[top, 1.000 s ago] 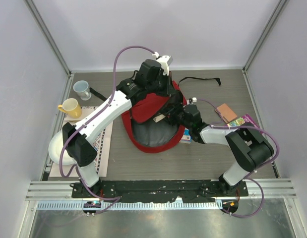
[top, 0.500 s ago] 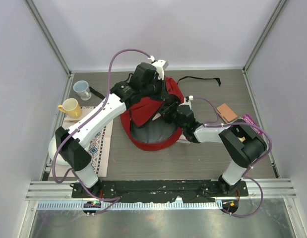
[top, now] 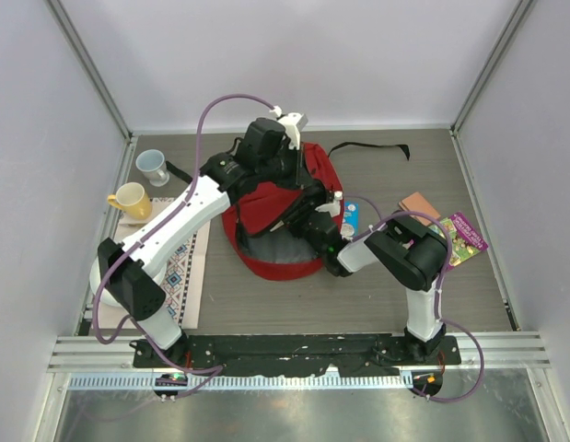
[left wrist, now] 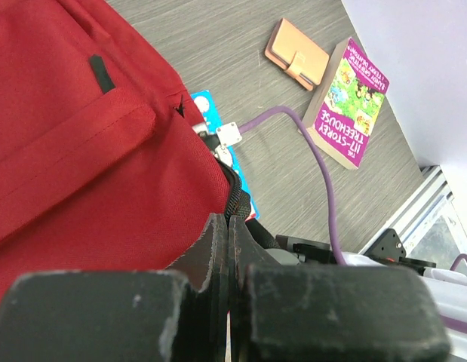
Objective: Pack the student bag
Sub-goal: Place the book in the student bag.
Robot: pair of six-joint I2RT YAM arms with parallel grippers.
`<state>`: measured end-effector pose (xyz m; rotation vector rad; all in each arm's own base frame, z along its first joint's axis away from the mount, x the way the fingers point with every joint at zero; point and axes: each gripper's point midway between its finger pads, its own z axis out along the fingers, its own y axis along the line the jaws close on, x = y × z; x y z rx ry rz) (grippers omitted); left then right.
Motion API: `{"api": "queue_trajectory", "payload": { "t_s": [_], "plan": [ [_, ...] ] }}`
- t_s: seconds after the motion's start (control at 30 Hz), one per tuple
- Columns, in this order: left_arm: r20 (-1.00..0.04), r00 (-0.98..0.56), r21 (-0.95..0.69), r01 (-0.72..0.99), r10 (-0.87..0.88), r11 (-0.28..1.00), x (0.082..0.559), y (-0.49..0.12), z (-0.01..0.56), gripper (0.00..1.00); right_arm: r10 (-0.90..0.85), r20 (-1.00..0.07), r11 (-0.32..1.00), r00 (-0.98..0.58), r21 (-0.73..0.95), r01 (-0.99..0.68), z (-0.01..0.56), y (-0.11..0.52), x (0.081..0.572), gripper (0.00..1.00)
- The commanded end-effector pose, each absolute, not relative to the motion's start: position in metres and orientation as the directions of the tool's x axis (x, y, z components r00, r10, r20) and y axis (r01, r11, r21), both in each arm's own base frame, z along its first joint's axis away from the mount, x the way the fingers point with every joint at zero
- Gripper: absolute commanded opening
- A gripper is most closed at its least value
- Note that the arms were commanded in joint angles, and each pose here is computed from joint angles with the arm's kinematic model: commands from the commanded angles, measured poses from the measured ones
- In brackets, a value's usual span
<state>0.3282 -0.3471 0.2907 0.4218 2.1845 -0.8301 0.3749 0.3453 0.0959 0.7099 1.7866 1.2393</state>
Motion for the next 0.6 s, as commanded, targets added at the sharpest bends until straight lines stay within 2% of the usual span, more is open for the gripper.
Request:
{"api": "queue_trajectory", "payload": {
  "t_s": [0.0,0.03,0.07,0.13,0.17,0.27,0.43,0.47,0.53,0.57],
  "plan": [
    [-0.788,-0.615,-0.458,0.559,-0.025,0.691,0.321,-0.345,0.329,0.0,0.905,-0.21,0.222,-0.369,0.975,-0.011,0.137,0.331,0.394,0.4],
    [-0.789,-0.614,-0.457,0.557,-0.028,0.693,0.322,-0.344,0.329,0.0,0.902,-0.206,0.23,-0.38,0.973,0.018,0.131,0.331,0.391,0.43],
    [-0.79,-0.613,-0.455,0.556,-0.027,0.696,0.322,-0.343,0.328,0.0,0.899,-0.204,0.232,-0.388,0.972,0.026,0.132,0.33,0.389,0.52],
    [-0.788,-0.615,-0.455,0.551,-0.027,0.7,0.324,-0.342,0.325,0.0,0.886,-0.203,0.257,-0.418,0.964,0.075,0.118,0.327,0.379,0.59],
    [-0.788,-0.615,-0.455,0.55,-0.028,0.7,0.325,-0.342,0.325,0.0,0.886,-0.193,0.25,-0.422,0.965,0.084,0.119,0.325,0.375,0.66],
    [-0.786,-0.618,-0.455,0.545,-0.029,0.704,0.327,-0.341,0.321,0.0,0.872,-0.198,0.277,-0.449,0.954,0.118,0.108,0.318,0.361,0.74],
    [-0.783,-0.622,-0.459,0.537,-0.035,0.708,0.331,-0.34,0.317,0.0,0.858,-0.236,0.334,-0.455,0.931,0.145,0.105,0.306,0.351,0.72],
    [-0.782,-0.623,-0.459,0.537,-0.034,0.707,0.331,-0.34,0.316,0.0,0.848,-0.253,0.354,-0.466,0.924,0.143,0.104,0.307,0.349,0.64],
    [-0.781,-0.624,-0.459,0.535,-0.035,0.709,0.332,-0.339,0.316,0.0,0.836,-0.255,0.369,-0.486,0.917,0.154,0.102,0.309,0.346,0.58],
    [-0.78,-0.625,-0.459,0.534,-0.035,0.71,0.332,-0.339,0.315,0.0,0.83,-0.254,0.371,-0.497,0.916,0.152,0.102,0.31,0.344,0.49]
  ]
}}
